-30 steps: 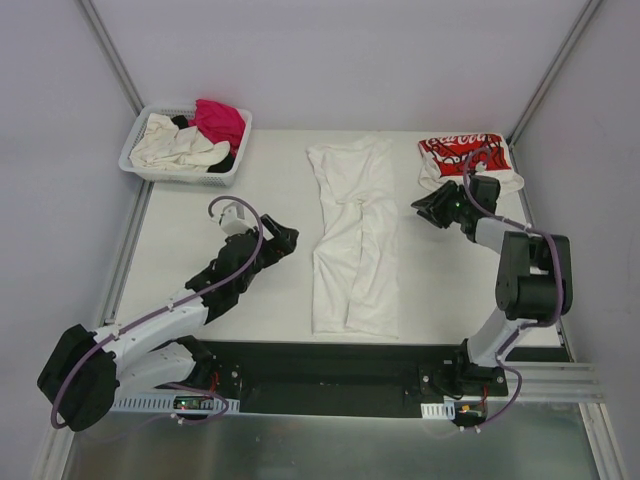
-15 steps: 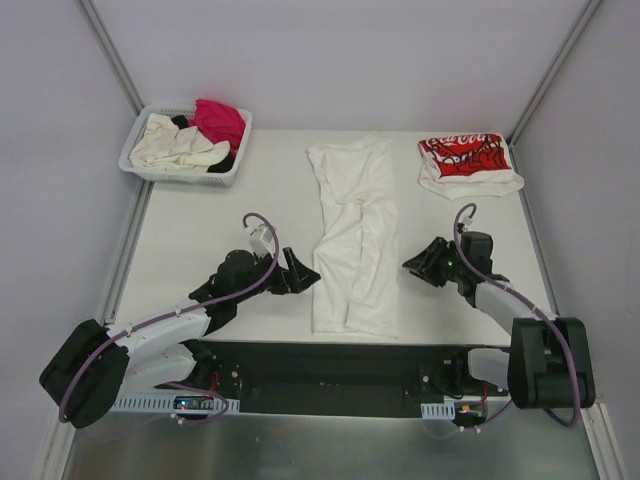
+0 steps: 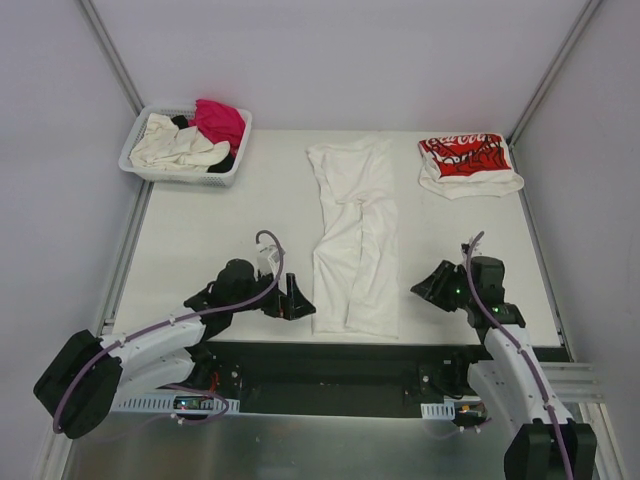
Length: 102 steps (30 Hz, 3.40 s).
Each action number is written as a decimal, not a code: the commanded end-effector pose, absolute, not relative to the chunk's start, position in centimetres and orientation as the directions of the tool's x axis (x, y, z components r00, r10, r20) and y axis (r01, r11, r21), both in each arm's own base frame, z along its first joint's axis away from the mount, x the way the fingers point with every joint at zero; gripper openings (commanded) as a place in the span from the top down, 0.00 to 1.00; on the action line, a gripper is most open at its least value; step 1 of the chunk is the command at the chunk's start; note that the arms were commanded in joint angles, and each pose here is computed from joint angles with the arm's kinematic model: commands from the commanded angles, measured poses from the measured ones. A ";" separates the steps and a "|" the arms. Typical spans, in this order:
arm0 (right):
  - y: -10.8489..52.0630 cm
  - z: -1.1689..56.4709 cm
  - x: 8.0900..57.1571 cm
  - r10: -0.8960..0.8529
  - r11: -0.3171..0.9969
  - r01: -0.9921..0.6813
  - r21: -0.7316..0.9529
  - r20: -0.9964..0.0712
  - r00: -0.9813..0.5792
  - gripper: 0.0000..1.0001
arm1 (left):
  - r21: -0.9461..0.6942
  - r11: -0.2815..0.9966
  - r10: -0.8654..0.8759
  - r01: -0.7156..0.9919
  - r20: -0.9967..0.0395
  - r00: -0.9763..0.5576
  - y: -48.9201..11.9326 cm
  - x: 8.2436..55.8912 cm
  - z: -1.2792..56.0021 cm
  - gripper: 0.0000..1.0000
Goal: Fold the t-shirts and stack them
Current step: Rotate the tshirt 90 degrees, then grab the bottom of the folded rectangular tshirt with both arms
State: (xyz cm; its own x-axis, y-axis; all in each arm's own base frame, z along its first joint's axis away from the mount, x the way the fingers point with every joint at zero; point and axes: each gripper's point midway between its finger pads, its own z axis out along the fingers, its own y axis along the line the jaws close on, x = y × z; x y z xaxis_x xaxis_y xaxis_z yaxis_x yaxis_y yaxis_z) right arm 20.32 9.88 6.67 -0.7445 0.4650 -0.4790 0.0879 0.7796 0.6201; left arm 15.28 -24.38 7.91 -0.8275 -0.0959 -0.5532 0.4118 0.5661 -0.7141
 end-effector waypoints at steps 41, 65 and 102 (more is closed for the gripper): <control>13.8 2.3 12.8 0.243 0.860 0.096 0.501 -0.237 -0.941 0.58 | -0.694 0.606 0.149 0.389 -0.381 -0.912 -27.5 12.2 4.2 0.11; 16.0 1.3 13.2 0.226 0.860 0.076 0.505 -0.243 -0.943 0.54 | -0.708 0.598 0.147 0.376 -0.365 -0.919 -28.2 12.4 2.9 0.07; 14.7 0.5 12.5 0.262 0.868 0.105 0.485 -0.268 -0.927 0.50 | -0.738 0.608 0.127 0.293 -0.274 -0.953 -26.6 9.7 1.9 0.05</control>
State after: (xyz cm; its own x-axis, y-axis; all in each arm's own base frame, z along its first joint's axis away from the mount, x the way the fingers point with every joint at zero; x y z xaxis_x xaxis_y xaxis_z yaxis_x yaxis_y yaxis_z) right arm 13.40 15.88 2.18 -0.9196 0.2507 -0.3024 0.0521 0.8408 0.5388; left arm 10.94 -27.68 4.33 -0.9330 0.0946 -0.3471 0.3413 0.5380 -0.7707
